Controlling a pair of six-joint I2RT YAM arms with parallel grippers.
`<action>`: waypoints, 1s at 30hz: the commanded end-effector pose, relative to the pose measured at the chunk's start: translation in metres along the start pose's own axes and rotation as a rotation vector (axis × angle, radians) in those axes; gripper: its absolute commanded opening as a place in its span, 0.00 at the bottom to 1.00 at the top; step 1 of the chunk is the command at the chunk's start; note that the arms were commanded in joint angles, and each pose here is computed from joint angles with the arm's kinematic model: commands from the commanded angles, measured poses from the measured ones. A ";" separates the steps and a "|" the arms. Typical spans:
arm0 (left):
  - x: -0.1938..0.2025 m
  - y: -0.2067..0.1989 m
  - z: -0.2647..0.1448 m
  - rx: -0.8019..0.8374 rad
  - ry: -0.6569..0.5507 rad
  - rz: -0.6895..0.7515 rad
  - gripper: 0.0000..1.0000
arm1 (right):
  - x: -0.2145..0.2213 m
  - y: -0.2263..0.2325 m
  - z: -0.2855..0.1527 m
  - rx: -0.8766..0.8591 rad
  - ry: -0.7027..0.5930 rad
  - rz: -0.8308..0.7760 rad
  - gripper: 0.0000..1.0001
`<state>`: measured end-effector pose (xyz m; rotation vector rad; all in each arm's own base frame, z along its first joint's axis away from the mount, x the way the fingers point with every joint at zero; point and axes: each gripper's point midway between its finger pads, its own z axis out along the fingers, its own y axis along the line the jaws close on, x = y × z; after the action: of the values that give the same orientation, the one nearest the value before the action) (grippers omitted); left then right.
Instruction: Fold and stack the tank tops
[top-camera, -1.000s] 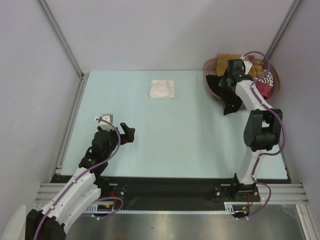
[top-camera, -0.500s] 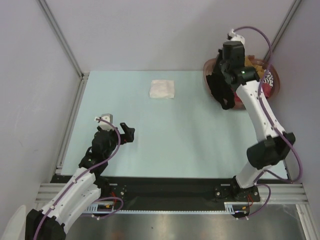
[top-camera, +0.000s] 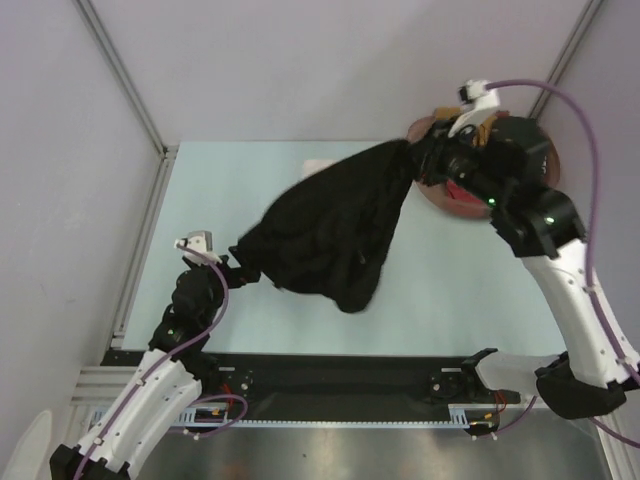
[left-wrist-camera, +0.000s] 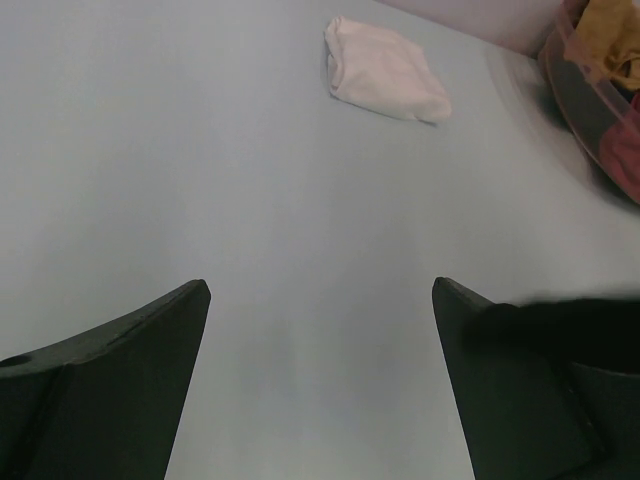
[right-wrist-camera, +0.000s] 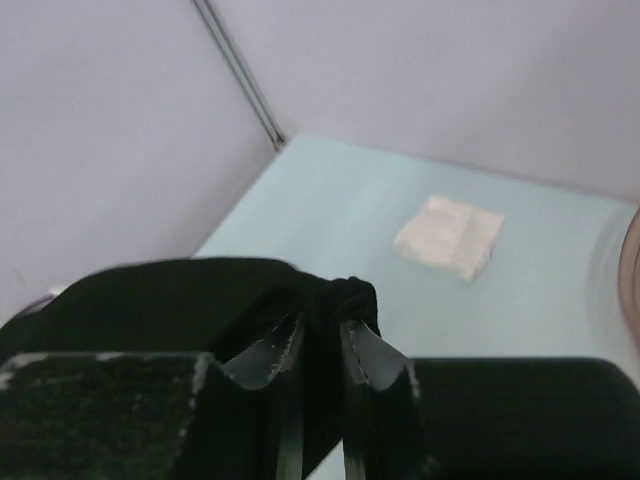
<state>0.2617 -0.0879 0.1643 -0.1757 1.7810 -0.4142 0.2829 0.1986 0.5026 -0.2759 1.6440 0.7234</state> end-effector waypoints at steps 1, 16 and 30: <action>-0.001 0.009 -0.003 -0.039 -0.024 0.007 1.00 | 0.111 -0.048 0.034 0.107 0.291 0.065 0.22; -0.002 -0.013 0.039 -0.066 0.137 -0.048 1.00 | 0.266 -0.181 -0.006 0.466 0.358 0.315 0.57; 0.005 -0.062 0.226 -0.055 0.485 -0.125 0.92 | 0.321 -0.178 -0.009 0.406 0.329 0.305 0.60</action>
<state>0.4507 -0.1773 0.1457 -0.2307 2.2065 -0.4661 0.2915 0.1102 0.1167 0.2092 2.2549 0.5055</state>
